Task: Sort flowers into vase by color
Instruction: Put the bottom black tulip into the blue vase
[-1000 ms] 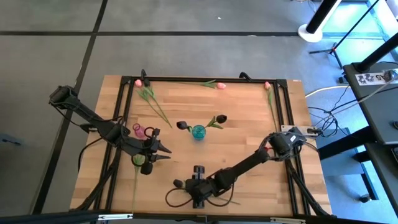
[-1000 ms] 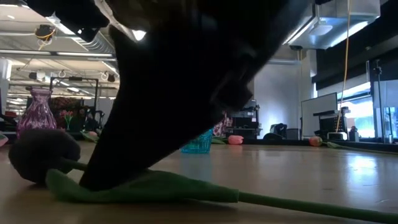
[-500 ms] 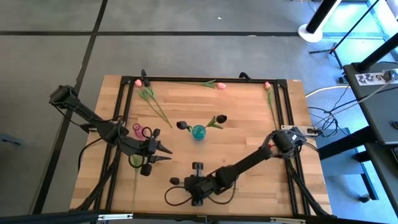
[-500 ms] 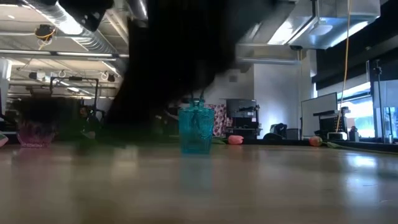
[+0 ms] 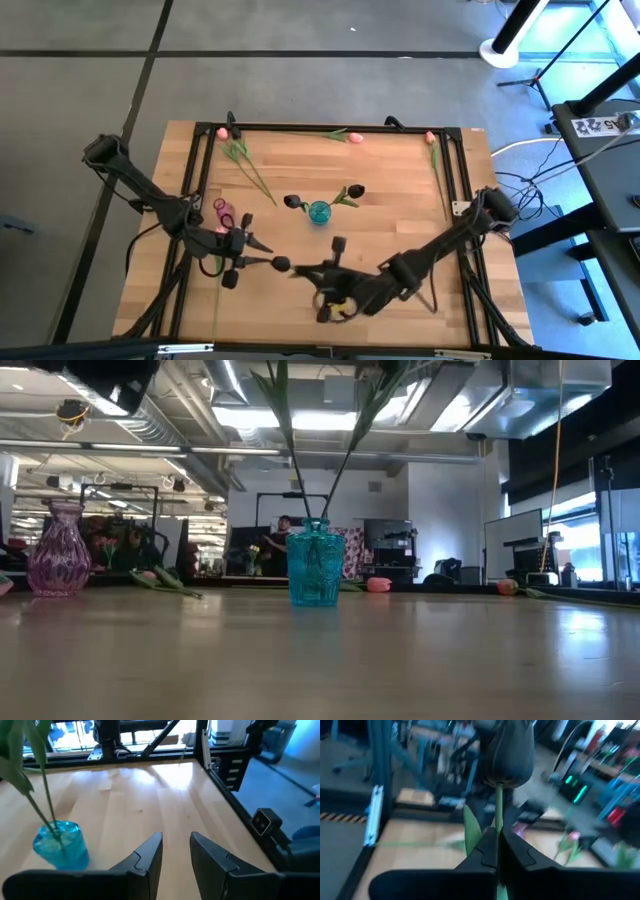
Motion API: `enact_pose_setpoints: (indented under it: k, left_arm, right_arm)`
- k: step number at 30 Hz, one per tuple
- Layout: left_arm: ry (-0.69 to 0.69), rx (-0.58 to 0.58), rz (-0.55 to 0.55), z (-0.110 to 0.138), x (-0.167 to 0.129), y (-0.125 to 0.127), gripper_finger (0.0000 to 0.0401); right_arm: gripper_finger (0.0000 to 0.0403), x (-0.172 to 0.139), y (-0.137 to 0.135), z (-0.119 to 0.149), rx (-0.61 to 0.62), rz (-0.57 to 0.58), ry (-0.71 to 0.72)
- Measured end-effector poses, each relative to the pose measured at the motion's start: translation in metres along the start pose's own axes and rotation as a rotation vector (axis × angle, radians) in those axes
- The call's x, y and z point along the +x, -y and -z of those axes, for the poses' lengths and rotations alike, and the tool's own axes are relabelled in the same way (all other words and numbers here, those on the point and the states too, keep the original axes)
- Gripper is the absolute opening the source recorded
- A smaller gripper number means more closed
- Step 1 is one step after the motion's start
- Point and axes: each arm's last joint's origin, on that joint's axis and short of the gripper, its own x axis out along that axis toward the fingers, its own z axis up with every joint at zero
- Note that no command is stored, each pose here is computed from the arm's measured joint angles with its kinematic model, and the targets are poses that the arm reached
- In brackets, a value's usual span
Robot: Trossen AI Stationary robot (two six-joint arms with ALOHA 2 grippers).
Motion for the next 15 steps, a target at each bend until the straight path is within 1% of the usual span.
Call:
enact_pose_setpoints:
  k: [5, 9, 13, 15]
  left_arm:
    - [0.07, -0.016, 0.019, 0.016, 0.0, -0.002, 0.0096]
    - [0.091, -0.02, 0.013, 0.022, 0.0, -0.005, 0.0096]
    - [0.084, -0.02, 0.0, 0.025, 0.001, -0.008, 0.0096]
    - [0.086, -0.022, -0.003, 0.025, 0.001, -0.009, 0.0096]
  right_arm:
    - [0.0003, -0.004, 0.024, 0.014, 0.035, 0.099, 0.27]
    - [0.0003, 0.0, 0.05, 0.039, 0.043, 0.145, 0.479]
    - [0.0002, 0.001, 0.08, 0.057, 0.048, 0.184, 0.645]
    - [0.0002, 0.004, 0.095, 0.064, 0.035, 0.198, 0.699]
